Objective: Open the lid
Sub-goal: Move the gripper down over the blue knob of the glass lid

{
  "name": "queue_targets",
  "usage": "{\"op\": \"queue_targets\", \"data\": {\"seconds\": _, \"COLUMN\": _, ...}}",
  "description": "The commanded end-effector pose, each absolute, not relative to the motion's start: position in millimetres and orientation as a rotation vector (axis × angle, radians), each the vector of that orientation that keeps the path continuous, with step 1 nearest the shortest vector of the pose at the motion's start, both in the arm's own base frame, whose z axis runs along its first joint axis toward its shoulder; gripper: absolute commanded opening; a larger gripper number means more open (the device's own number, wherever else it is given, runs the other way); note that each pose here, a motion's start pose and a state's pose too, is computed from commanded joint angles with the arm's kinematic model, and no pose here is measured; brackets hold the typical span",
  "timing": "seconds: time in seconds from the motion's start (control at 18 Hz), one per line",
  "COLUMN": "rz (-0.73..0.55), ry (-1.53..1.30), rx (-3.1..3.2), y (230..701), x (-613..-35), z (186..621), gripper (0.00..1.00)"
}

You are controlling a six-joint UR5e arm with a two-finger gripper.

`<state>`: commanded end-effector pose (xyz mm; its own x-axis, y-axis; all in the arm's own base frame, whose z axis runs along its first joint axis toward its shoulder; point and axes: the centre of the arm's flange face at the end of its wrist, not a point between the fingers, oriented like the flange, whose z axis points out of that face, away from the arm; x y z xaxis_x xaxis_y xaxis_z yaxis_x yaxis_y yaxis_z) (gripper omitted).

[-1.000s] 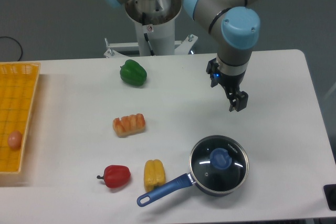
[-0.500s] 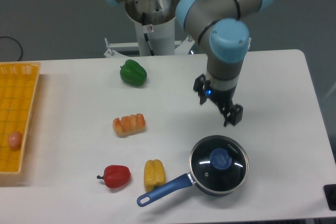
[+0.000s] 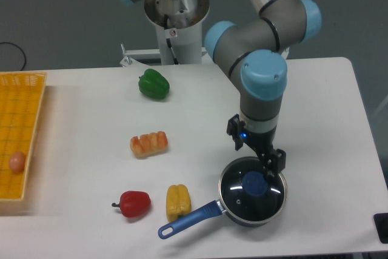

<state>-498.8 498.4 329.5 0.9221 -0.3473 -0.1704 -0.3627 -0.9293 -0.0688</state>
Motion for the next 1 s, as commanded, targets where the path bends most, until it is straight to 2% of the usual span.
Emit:
{"op": "queue_targets", "data": {"seconds": 0.5, "rz": 0.296, "ry": 0.614, "rx": -3.001, "y": 510, "x": -524, "z": 326, "gripper": 1.0}}
{"op": "queue_targets", "data": {"seconds": 1.0, "rz": 0.233, "ry": 0.642, "rx": -3.045, "y": 515, "x": -504, "z": 302, "gripper": 1.0}}
